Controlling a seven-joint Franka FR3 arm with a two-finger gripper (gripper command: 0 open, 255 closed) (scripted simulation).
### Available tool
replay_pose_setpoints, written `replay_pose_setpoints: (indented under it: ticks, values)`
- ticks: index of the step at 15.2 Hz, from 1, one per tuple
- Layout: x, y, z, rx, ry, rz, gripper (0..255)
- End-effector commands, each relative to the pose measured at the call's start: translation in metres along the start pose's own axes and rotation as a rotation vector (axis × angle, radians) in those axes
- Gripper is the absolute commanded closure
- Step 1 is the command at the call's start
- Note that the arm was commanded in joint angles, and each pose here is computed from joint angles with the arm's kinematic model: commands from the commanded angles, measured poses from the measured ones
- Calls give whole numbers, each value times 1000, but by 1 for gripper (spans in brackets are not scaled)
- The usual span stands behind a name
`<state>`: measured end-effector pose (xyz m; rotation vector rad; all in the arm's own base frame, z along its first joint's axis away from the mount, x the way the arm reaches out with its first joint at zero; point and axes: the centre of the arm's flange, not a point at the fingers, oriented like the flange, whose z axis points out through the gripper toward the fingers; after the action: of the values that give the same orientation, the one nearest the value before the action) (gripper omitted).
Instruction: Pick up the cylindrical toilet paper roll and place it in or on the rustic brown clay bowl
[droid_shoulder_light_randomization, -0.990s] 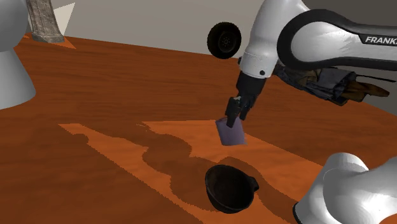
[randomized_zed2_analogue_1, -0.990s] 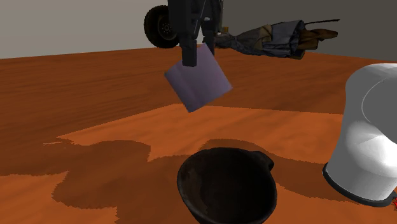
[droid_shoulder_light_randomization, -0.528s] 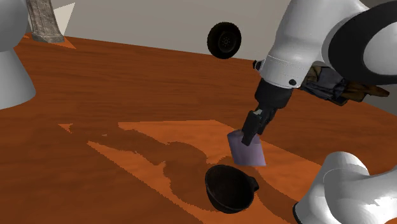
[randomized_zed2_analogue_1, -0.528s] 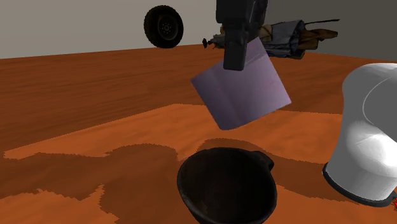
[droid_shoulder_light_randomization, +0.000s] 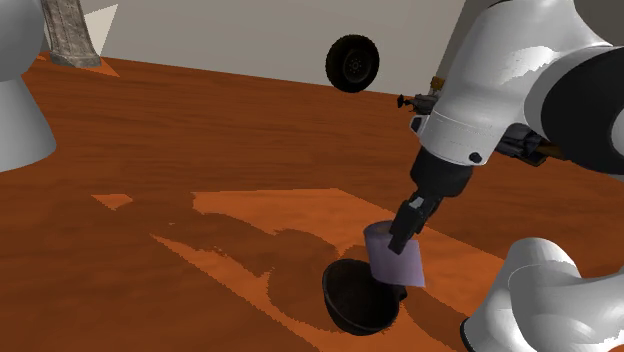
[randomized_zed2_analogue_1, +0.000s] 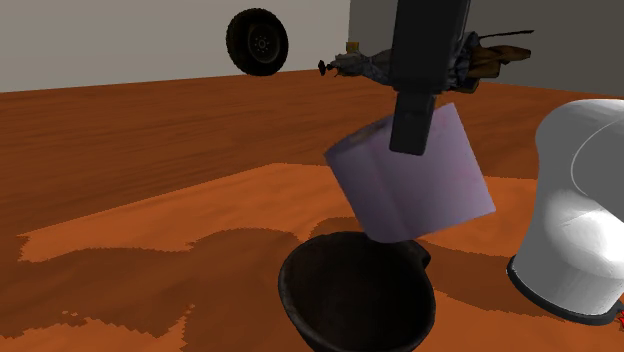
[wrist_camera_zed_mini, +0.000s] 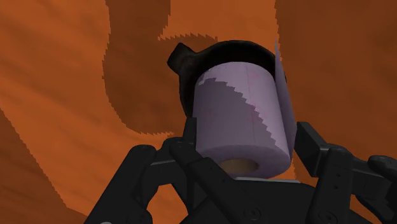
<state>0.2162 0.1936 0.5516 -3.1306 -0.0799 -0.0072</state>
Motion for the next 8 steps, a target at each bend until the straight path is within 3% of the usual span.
replay_pose_setpoints:
  ticks: [1,8]
  values:
    - [0,1,11,0,1,0,255]
    - [0,1,48,0,1,0,255]
